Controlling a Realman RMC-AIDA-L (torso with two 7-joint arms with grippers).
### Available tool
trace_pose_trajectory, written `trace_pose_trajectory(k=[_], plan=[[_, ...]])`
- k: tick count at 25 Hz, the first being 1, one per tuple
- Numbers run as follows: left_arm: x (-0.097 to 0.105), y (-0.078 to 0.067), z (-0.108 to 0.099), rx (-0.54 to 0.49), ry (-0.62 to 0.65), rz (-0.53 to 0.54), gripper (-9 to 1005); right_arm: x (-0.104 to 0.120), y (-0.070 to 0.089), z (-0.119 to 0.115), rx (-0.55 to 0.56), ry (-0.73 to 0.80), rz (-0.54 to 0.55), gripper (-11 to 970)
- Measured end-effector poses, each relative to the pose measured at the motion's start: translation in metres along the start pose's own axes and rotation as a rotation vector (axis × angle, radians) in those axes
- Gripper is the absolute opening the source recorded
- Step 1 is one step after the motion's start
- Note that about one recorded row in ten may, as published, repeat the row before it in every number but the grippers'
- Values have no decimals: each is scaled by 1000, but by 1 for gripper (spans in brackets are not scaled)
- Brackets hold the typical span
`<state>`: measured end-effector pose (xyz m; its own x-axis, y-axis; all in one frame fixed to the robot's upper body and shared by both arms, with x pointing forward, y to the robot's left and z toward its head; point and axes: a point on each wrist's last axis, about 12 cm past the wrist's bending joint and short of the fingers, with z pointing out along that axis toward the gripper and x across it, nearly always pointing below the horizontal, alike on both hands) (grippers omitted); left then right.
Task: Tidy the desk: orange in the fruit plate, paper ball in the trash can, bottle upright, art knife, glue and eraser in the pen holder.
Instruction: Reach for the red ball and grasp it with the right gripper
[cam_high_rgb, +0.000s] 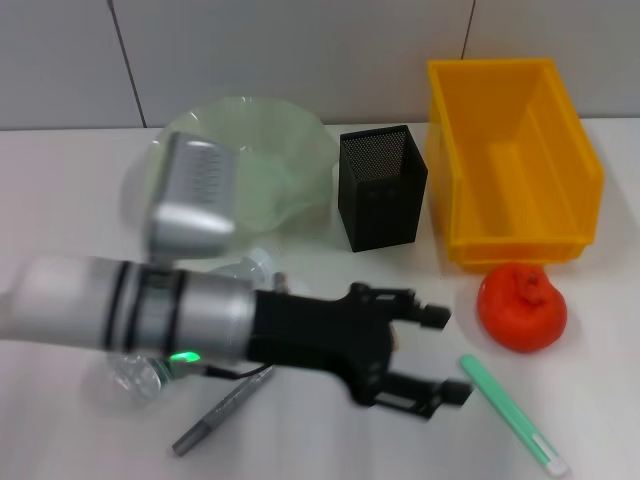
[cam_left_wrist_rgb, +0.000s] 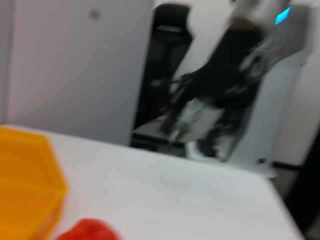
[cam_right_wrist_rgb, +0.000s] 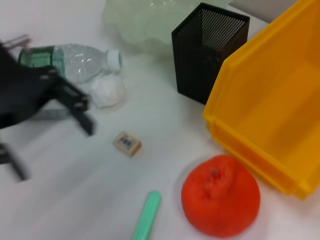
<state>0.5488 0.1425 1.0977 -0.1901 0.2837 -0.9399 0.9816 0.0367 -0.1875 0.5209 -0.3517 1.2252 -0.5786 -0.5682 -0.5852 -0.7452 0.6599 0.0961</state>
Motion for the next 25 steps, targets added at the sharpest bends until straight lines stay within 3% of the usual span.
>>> trace_pose_trajectory(k=[4, 10, 14, 25], plan=[[1, -13, -36, 117, -35, -16, 834, -6, -6, 19, -9, -22, 23, 755], [7, -16, -87, 32, -93, -50, 834, -16, -13, 73, -23, 11, 50, 754], [12, -17, -102, -30, -100, -49, 834, -20, -14, 88, -12, 25, 48, 754], [22, -12, -111, -127, -81, -67, 834, -21, -18, 120, 5, 20, 65, 744]])
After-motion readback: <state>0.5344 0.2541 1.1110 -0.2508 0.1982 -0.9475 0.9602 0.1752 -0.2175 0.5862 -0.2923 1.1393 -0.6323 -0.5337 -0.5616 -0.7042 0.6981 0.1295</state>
